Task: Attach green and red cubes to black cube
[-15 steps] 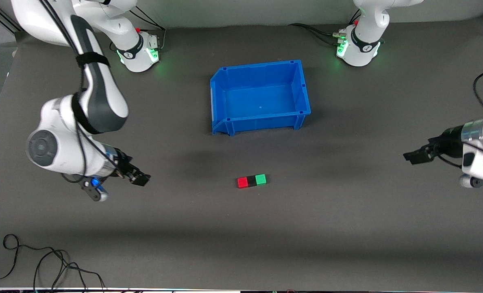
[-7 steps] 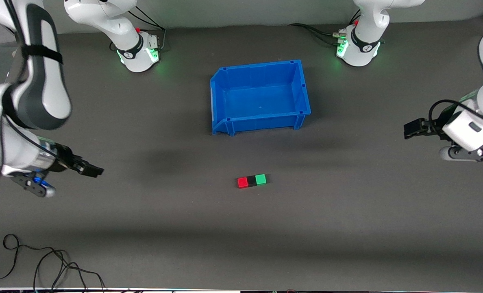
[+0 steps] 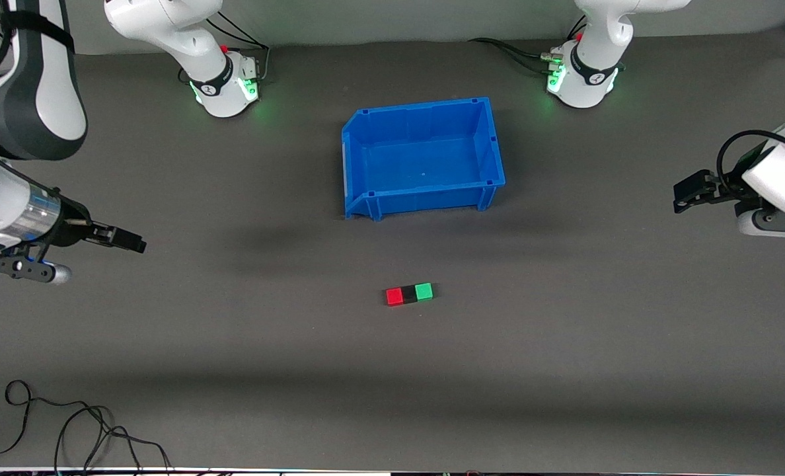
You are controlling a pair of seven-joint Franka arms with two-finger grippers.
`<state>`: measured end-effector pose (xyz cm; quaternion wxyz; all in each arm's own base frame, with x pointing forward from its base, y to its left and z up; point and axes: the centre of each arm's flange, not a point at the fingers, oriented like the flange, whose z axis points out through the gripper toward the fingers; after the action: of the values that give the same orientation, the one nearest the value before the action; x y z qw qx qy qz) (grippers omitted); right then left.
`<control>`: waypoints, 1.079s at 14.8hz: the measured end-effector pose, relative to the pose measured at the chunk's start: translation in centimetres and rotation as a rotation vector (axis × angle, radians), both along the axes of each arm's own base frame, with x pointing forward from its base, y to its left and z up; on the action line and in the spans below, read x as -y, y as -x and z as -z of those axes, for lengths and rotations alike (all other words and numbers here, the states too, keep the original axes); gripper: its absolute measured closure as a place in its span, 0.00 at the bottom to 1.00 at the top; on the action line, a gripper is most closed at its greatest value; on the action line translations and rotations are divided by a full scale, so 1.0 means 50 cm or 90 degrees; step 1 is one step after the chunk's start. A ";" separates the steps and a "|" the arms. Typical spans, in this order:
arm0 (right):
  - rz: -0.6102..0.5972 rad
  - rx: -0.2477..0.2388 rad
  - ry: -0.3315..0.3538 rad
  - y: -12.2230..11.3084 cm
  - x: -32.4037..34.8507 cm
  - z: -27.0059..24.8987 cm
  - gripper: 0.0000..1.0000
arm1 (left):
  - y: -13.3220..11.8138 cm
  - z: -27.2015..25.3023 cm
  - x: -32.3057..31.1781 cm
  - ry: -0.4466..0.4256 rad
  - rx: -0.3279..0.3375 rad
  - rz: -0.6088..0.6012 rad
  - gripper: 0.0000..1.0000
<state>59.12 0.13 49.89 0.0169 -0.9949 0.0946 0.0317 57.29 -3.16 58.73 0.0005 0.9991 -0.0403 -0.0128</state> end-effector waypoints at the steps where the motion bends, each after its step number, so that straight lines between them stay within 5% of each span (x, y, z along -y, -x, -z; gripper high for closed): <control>1: -0.025 0.005 0.009 0.003 0.002 -0.009 0.00 | 0.000 0.000 -0.003 0.000 0.000 -0.002 0.00; 12: -0.112 0.023 0.015 0.008 -0.061 -0.074 0.00 | -0.020 0.021 -0.009 -0.001 -0.035 -0.006 0.00; 16: -0.088 0.006 0.008 0.011 -0.006 -0.072 0.00 | -0.017 0.025 -0.009 -0.002 -0.046 -0.005 0.00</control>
<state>58.55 0.43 53.49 0.0085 -0.9992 0.0258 0.0276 58.15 -2.72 57.49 0.0007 0.9981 -0.0363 -0.0489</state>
